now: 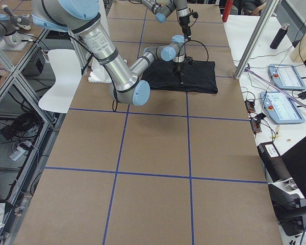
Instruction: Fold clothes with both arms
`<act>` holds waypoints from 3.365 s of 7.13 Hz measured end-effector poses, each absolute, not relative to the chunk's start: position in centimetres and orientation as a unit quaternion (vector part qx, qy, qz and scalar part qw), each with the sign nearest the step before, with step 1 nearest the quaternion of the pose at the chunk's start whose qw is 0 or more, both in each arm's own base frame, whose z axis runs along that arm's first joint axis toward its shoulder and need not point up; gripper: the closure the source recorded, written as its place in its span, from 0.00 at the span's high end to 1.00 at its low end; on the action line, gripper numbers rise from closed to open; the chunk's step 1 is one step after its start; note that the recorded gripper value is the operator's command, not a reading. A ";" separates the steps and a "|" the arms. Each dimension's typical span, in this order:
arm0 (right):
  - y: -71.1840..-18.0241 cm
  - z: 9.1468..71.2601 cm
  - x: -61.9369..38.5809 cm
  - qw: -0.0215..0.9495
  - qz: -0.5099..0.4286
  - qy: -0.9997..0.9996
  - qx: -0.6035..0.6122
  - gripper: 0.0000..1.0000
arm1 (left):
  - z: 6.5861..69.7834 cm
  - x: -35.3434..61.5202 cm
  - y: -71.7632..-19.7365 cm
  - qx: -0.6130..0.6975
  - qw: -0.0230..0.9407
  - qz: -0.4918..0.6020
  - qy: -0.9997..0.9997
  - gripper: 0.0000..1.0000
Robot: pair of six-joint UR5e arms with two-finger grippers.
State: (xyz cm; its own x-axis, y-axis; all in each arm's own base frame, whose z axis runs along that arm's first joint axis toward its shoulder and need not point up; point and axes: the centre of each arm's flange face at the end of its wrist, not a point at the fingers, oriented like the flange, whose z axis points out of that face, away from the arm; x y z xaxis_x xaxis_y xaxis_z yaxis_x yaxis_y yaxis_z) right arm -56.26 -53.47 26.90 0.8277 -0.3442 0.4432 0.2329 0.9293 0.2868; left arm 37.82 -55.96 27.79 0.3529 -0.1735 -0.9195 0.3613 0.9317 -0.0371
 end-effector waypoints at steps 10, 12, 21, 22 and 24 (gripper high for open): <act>-56.1 30.2 -54.1 0.957 -0.139 -0.234 0.100 1.00 | 27.1 37.9 -56.0 0.089 0.816 -0.162 0.548 1.00; -56.5 31.7 -52.9 0.959 -0.141 -0.228 0.093 1.00 | 26.9 37.9 -56.0 0.090 0.815 -0.161 0.549 1.00; -60.0 27.4 -50.5 0.935 -0.143 -0.300 0.124 1.00 | 22.9 37.3 -55.7 0.112 0.799 -0.148 0.571 1.00; -60.9 28.1 -50.7 0.931 -0.141 -0.308 0.138 1.00 | 22.7 37.2 -55.7 0.113 0.798 -0.148 0.572 1.00; -62.7 29.1 -50.3 0.929 -0.135 -0.309 0.150 1.00 | 22.5 37.1 -55.7 0.115 0.798 -0.148 0.573 1.00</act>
State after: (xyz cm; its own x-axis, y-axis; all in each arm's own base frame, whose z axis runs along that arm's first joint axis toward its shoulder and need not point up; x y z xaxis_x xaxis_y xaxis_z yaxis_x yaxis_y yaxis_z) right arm -50.32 -62.65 29.13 0.7727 -0.3434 0.5338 0.1576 0.9184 0.3628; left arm 37.12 -55.69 22.49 0.2989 -0.1046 -0.9485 0.3683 0.9296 0.0135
